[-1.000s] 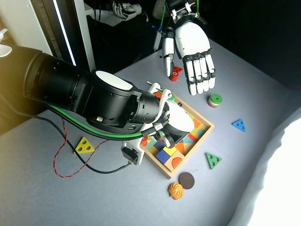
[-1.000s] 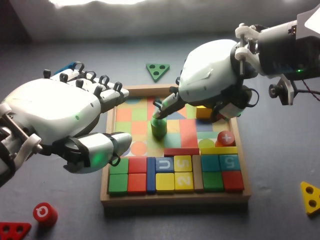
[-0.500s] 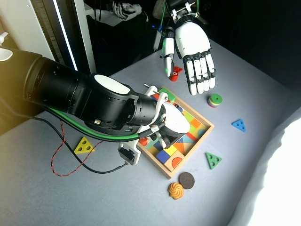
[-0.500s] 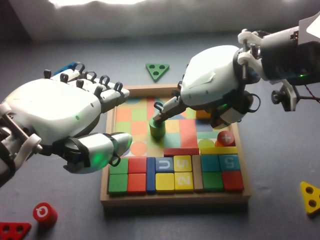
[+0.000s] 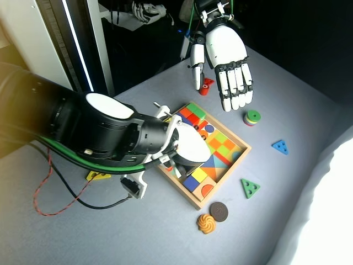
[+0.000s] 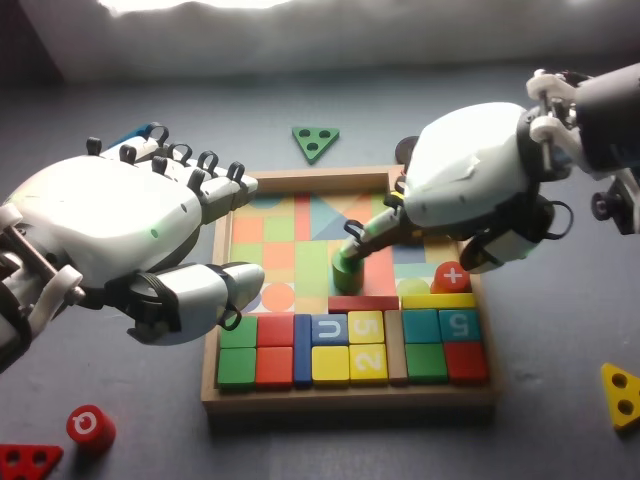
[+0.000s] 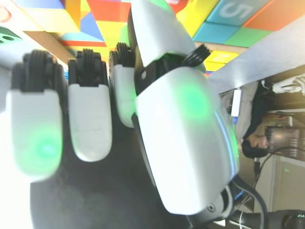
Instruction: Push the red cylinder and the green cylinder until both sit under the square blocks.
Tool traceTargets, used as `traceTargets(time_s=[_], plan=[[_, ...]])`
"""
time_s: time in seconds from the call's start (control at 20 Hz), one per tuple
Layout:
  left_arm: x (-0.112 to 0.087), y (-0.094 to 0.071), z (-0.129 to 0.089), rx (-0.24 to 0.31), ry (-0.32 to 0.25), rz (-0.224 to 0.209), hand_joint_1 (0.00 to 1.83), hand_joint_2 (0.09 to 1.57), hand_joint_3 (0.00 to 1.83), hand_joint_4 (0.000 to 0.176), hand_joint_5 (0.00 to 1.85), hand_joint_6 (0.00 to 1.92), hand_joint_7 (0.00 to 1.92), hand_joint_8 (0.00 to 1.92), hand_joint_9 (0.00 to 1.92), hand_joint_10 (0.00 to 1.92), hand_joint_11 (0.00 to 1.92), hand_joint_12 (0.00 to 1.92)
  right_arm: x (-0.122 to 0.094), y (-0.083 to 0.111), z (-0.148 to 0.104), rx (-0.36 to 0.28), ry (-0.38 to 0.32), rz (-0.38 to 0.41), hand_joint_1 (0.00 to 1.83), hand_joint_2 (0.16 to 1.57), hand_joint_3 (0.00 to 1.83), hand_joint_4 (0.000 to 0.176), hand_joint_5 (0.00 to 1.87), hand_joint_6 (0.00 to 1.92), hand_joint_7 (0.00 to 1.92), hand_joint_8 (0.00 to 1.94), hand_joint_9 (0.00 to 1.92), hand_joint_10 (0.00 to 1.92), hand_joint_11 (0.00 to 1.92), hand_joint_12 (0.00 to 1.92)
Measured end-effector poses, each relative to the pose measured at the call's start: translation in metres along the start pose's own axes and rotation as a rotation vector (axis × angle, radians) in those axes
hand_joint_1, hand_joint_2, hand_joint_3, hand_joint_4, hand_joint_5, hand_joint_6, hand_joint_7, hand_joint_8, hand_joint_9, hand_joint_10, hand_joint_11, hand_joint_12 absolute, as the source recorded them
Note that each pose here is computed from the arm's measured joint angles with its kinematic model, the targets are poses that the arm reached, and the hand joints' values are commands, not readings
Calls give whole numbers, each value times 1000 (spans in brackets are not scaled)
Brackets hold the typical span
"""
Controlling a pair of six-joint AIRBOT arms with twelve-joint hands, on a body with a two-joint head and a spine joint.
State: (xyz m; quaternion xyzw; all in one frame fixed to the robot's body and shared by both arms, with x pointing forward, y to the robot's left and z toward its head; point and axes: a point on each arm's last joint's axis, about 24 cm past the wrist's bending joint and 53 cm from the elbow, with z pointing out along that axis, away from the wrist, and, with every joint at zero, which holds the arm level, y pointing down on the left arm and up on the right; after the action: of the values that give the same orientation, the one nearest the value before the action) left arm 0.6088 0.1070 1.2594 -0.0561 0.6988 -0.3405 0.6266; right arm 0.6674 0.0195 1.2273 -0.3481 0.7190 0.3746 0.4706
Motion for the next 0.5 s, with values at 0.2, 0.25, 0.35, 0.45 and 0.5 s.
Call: traceTargets(time_s=[0.2,0.25,0.35,0.45,0.5], plan=[[1,-1,0,1,1,-1,0,1452,1,0,213,3,240,0,213,0,0,504,8,-5,-10,4,28,-10,1737,1346,0,0,379,26,1698,1941,1854,1921,1884,1921],[1,-1,1,3,2,-2,0,1452,1,0,213,3,240,0,213,0,0,504,9,-6,-12,5,33,-5,1737,1346,0,0,379,26,1698,1941,1854,1921,1884,1921],[2,-2,1,4,3,-2,0,1449,0,0,217,3,242,2,217,3,0,508,12,-8,-16,4,42,-5,1719,1334,0,0,293,0,1664,1941,1828,1921,1859,1921],[1,-1,1,3,3,-2,0,1445,0,0,201,0,225,0,198,1,0,482,14,-10,-21,6,48,-3,1698,1343,0,0,318,13,1682,1941,1834,1921,1870,1921],[2,-2,0,4,3,-2,0,1445,0,0,200,1,223,0,196,1,0,476,15,-11,-23,7,52,-5,1730,1337,0,0,338,20,1698,1941,1844,1921,1879,1921]])
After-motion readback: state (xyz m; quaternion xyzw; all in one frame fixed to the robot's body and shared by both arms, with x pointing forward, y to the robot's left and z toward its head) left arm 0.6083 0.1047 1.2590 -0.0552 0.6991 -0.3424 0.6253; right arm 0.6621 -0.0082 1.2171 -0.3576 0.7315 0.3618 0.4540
